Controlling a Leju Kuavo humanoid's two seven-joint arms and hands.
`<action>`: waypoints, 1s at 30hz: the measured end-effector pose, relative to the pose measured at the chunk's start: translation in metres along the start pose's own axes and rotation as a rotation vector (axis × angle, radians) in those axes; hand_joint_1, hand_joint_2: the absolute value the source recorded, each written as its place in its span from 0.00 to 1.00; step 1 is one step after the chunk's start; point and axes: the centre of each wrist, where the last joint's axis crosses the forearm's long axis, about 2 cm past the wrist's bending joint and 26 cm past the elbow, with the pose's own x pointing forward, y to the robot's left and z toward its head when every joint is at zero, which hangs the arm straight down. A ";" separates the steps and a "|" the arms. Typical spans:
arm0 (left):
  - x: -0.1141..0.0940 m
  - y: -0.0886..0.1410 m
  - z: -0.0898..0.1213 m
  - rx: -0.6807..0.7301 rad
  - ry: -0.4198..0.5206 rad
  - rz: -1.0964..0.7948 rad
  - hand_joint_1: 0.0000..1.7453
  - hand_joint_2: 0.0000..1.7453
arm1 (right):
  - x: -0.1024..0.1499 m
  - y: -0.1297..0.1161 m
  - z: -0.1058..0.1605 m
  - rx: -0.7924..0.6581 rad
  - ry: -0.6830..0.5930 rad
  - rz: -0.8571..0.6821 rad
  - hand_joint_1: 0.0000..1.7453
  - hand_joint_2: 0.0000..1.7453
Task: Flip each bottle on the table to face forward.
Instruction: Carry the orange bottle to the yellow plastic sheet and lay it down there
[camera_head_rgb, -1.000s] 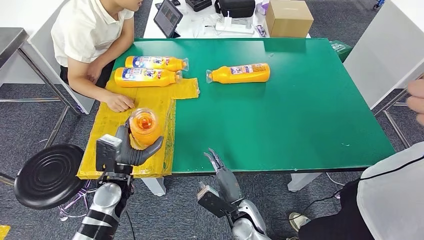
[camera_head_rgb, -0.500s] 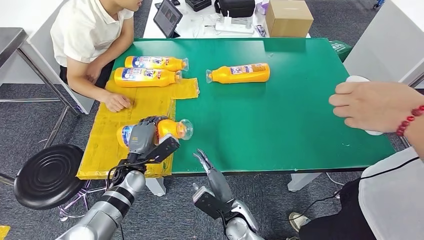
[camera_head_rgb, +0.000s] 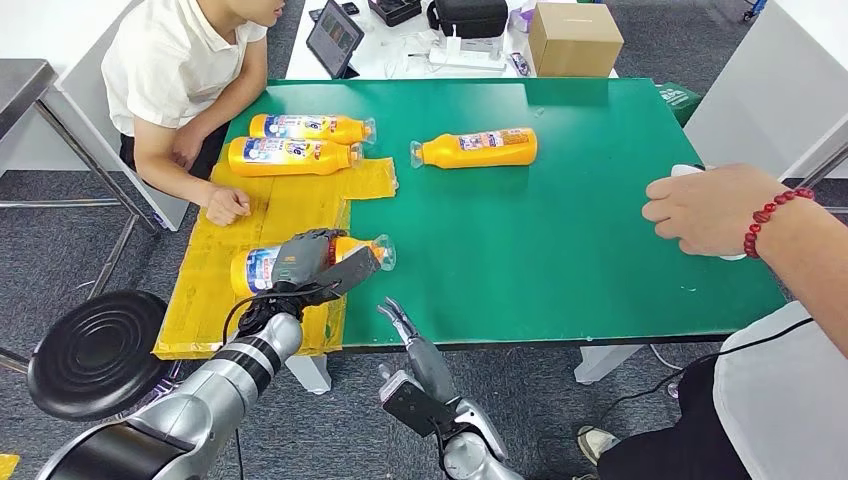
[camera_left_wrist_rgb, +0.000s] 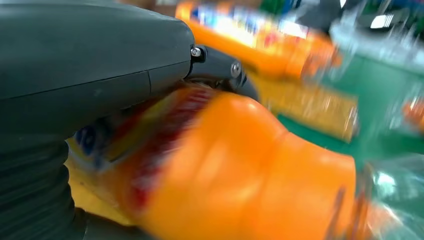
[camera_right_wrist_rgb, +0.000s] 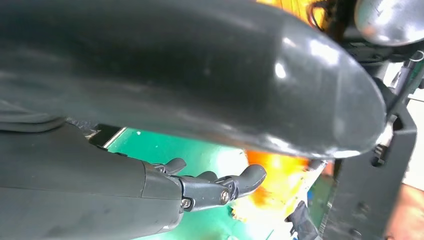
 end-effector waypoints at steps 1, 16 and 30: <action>0.000 -0.004 0.001 -0.031 0.006 0.017 0.00 1.00 | -0.001 0.000 0.000 -0.003 0.001 -0.001 0.00 0.00; -0.002 -0.008 0.001 -0.172 -0.001 0.143 0.00 1.00 | -0.009 -0.003 -0.002 -0.032 0.007 0.016 0.00 0.00; 0.002 -0.016 0.004 -0.103 -0.070 0.369 0.00 1.00 | -0.012 -0.002 0.001 -0.042 0.002 0.028 0.00 0.00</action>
